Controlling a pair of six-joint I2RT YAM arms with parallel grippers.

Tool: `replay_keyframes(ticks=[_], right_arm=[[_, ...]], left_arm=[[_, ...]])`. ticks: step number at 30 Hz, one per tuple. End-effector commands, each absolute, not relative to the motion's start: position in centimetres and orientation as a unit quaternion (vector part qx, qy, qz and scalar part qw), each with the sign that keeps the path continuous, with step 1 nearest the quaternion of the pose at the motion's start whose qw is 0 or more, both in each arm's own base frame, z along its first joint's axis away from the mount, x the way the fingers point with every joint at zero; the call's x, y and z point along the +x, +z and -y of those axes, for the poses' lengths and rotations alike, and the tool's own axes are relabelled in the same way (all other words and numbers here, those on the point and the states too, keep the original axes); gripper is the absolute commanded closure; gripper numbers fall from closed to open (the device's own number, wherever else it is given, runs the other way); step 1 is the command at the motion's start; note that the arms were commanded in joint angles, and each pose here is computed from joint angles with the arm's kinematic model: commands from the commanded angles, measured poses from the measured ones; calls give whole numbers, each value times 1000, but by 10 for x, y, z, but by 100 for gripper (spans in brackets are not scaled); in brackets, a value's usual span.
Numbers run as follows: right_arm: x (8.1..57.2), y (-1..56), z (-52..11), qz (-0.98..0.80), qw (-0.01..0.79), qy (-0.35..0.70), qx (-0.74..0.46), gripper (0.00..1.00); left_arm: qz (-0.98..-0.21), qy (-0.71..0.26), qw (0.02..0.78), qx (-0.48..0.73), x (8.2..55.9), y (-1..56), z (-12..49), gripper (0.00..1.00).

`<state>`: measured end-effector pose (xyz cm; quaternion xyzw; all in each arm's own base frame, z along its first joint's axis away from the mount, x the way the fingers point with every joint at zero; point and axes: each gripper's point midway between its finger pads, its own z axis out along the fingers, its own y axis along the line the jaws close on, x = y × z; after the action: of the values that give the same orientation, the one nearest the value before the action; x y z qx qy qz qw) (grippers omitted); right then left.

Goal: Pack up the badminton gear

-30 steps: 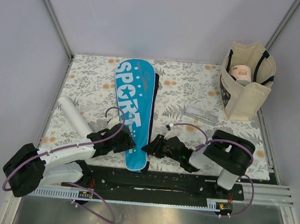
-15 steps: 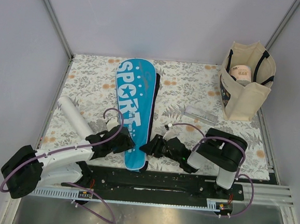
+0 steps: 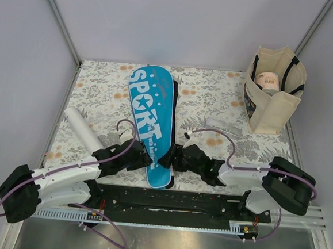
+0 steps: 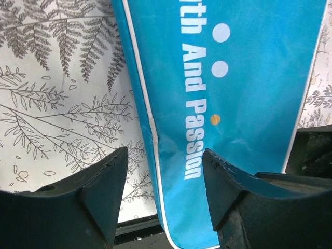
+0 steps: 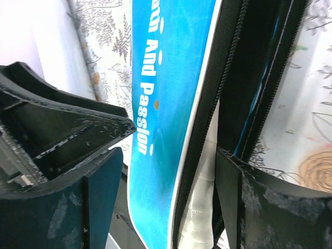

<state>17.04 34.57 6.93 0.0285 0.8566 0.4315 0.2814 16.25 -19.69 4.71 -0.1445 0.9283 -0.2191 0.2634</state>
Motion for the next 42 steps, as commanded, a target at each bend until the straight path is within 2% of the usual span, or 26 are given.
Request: replay_keyframes(ticks=[1, 11, 15, 21, 25, 36, 42], right_arm=[[193, 79, -324, -879, 319, 353, 11, 21], [227, 81, -318, -886, 276, 372, -8, 22], [219, 78, -332, -878, 249, 409, -11, 26], [207, 68, -328, -878, 229, 421, 5, 25], [194, 70, -330, -874, 216, 435, 11, 28], [171, 64, -340, -875, 201, 440, 25, 27], [185, 92, -359, -836, 223, 500, 49, 37]], left_arm=[[-922, -215, 291, -135, 174, 71, 200, 37], [-921, -211, 302, -124, 191, 84, 204, 37], [-921, -221, 292, -131, 197, 80, 203, 37], [-922, -249, 265, -136, 183, 62, 206, 37], [-913, -288, 255, -136, 176, 52, 215, 40], [-916, -283, 249, -135, 166, 33, 210, 37], [-913, -294, 249, -136, 161, 29, 211, 39]])
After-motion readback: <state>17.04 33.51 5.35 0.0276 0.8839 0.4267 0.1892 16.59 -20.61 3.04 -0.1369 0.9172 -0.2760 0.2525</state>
